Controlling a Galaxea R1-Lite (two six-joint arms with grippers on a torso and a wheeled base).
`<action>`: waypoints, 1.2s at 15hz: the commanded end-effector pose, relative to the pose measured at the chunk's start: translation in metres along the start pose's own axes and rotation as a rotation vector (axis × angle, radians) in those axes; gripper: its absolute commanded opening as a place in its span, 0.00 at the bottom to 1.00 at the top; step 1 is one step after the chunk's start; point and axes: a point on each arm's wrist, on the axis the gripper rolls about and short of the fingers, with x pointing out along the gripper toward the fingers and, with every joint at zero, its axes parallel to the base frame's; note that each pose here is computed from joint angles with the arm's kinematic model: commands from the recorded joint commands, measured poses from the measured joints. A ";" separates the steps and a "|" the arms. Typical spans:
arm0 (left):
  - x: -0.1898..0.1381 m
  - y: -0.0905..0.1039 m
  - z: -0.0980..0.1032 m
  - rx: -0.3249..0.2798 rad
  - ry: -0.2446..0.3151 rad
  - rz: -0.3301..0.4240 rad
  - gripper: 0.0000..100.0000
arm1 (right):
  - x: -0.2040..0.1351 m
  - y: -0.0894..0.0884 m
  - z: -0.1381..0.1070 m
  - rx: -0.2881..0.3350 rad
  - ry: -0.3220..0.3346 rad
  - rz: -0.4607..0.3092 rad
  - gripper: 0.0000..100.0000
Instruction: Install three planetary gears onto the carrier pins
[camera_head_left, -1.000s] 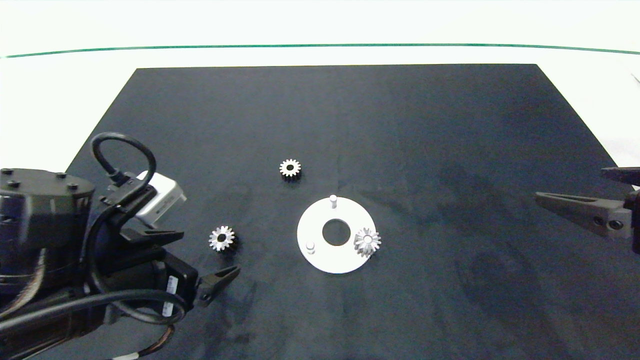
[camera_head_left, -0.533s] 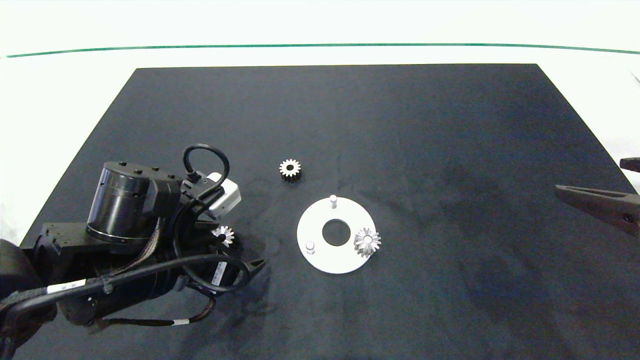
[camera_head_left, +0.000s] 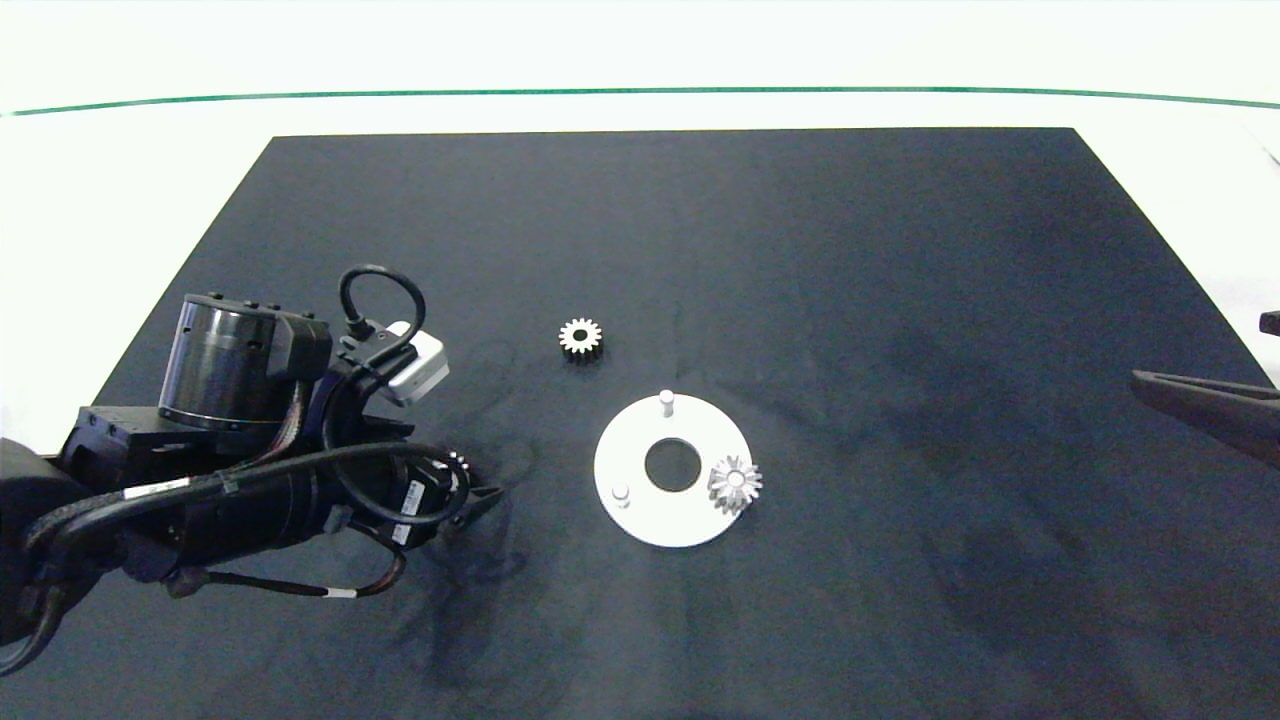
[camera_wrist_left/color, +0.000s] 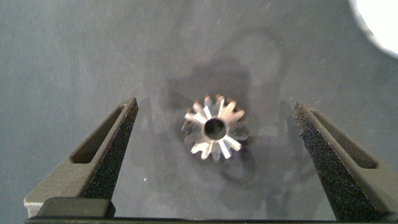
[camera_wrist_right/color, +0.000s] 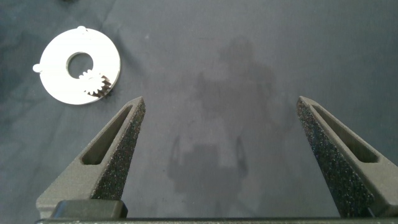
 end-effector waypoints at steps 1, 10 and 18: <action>-0.001 0.002 -0.003 -0.004 0.007 0.009 1.00 | 0.000 0.000 -0.001 -0.002 0.004 0.000 1.00; 0.001 -0.001 0.000 0.014 0.050 -0.008 1.00 | 0.000 0.000 -0.001 -0.011 0.003 0.000 1.00; 0.006 -0.005 0.000 0.032 0.063 -0.017 1.00 | -0.003 -0.001 -0.001 -0.013 -0.006 -0.001 1.00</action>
